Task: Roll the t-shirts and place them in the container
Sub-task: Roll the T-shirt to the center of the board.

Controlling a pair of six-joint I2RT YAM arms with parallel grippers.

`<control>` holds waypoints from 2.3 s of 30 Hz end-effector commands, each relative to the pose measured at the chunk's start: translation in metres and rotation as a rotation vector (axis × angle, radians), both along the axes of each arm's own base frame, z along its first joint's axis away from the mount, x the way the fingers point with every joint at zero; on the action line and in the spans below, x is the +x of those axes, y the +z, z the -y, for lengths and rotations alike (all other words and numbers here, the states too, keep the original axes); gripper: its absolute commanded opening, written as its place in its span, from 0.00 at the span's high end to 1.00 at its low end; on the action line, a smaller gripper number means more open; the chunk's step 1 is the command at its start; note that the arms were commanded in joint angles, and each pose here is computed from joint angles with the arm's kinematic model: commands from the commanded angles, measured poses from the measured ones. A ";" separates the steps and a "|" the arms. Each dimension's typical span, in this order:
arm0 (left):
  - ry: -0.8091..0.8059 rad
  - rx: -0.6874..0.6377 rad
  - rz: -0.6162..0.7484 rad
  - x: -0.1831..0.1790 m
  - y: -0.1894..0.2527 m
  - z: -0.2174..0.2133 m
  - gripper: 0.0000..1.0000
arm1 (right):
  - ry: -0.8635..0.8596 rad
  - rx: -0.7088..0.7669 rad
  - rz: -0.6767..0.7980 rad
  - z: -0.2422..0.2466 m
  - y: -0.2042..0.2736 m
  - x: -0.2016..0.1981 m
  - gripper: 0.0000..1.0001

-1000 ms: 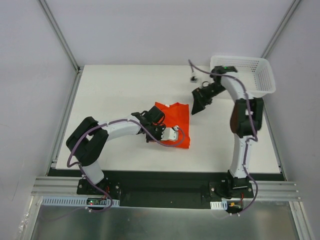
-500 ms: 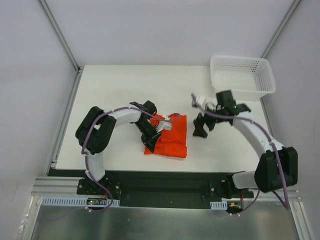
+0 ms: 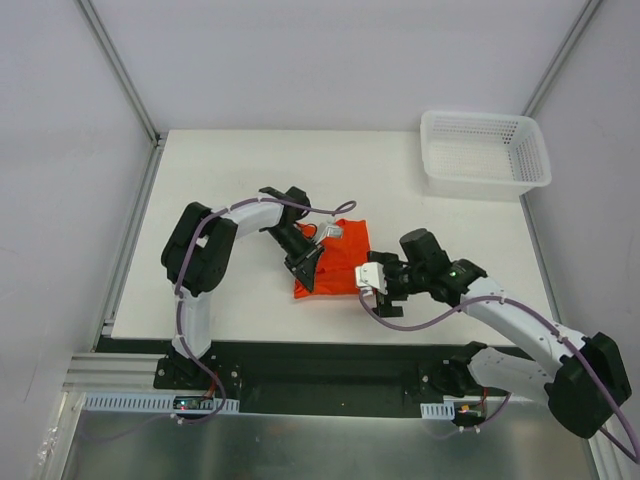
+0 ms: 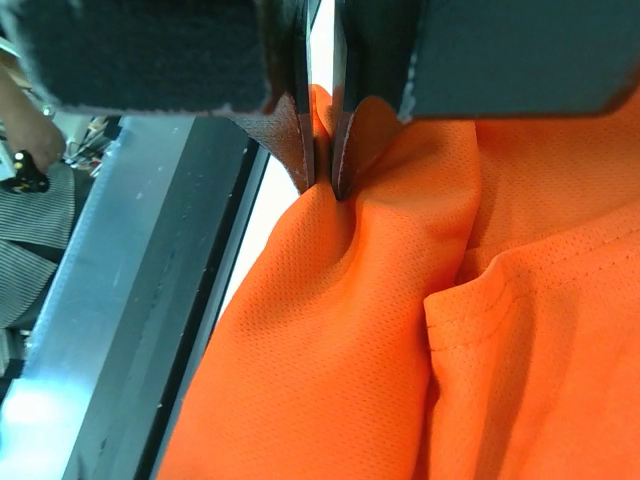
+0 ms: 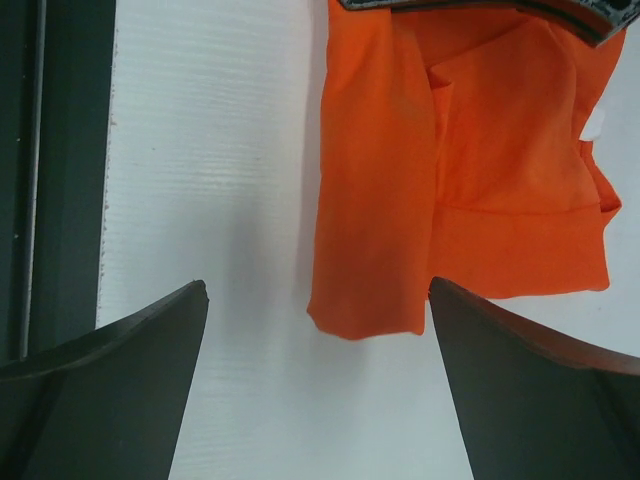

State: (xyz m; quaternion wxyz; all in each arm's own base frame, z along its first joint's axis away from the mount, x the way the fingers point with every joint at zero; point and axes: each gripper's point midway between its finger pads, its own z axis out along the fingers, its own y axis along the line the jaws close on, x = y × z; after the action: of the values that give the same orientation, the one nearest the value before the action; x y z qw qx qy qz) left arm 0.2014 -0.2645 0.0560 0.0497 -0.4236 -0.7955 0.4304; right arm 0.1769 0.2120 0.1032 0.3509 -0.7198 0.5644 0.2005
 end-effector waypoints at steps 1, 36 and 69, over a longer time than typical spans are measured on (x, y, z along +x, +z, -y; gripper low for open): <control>0.015 -0.033 -0.074 -0.003 0.017 0.008 1.00 | 0.019 0.029 0.068 -0.017 0.002 0.018 0.04; 0.214 -0.120 -0.333 0.025 0.047 -0.007 0.94 | 0.067 -0.290 -0.512 0.006 -0.044 -0.005 0.97; -0.328 -0.252 1.271 0.000 0.057 -0.009 0.53 | -0.265 -0.494 -1.392 0.006 -0.067 0.040 0.99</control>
State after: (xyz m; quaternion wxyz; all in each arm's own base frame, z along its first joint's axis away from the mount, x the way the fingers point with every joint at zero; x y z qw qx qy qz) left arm 0.2213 -0.2356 0.1130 -0.3922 -0.6248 -0.6549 0.1645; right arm 0.2314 0.2109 0.0238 -0.1680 -0.4418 0.7639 0.4394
